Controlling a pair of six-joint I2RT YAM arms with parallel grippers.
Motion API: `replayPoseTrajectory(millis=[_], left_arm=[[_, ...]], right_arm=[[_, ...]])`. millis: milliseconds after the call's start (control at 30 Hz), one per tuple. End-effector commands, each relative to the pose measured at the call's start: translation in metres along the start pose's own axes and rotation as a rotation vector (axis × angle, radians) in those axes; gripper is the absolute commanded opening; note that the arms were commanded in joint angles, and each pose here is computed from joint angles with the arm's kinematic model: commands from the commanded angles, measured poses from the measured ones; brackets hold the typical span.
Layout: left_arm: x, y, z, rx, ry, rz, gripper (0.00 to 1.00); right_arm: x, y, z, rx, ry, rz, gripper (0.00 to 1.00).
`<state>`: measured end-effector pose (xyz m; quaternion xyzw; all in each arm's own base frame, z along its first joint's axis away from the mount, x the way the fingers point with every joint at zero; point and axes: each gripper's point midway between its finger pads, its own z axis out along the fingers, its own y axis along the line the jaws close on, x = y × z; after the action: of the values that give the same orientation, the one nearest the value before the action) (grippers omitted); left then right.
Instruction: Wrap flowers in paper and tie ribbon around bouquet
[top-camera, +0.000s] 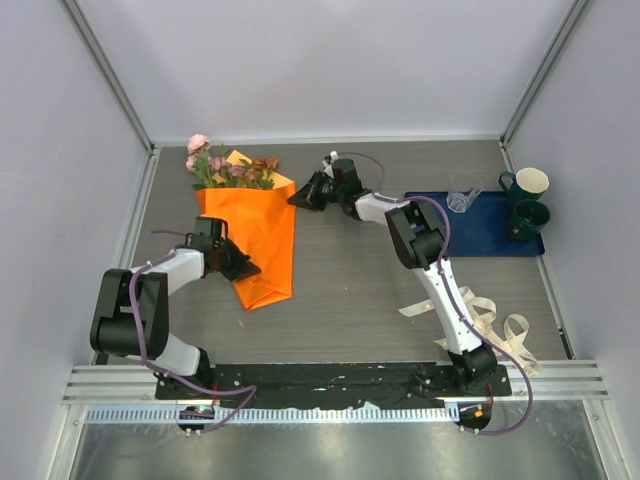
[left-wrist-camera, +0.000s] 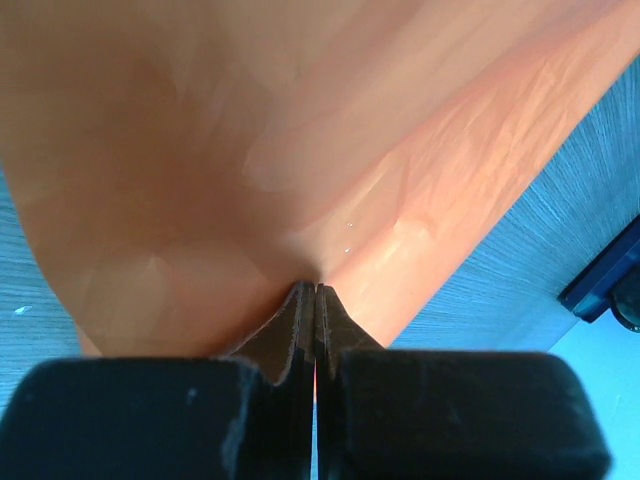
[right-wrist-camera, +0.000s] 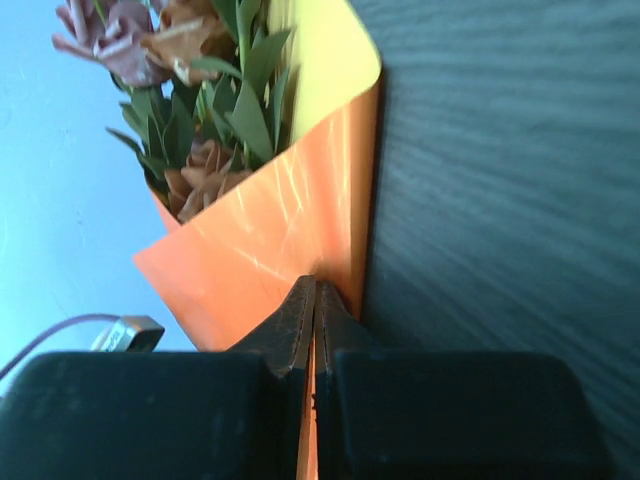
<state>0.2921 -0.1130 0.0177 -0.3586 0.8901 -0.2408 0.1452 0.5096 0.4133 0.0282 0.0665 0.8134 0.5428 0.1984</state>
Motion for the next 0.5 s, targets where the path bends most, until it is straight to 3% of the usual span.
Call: replayPoseTrajectory(millis=[0,467], left_arm=[[0.03,0.073,0.003,-0.252,0.069,-0.024,0.0],[0.034,0.074,0.002,-0.249,0.084,-0.034,0.0]], right_arm=[[-0.015,-0.066,0.003,0.192,-0.075,0.099,0.0],[-0.067,-0.111,0.009,0.361,-0.255,0.208,0.0]])
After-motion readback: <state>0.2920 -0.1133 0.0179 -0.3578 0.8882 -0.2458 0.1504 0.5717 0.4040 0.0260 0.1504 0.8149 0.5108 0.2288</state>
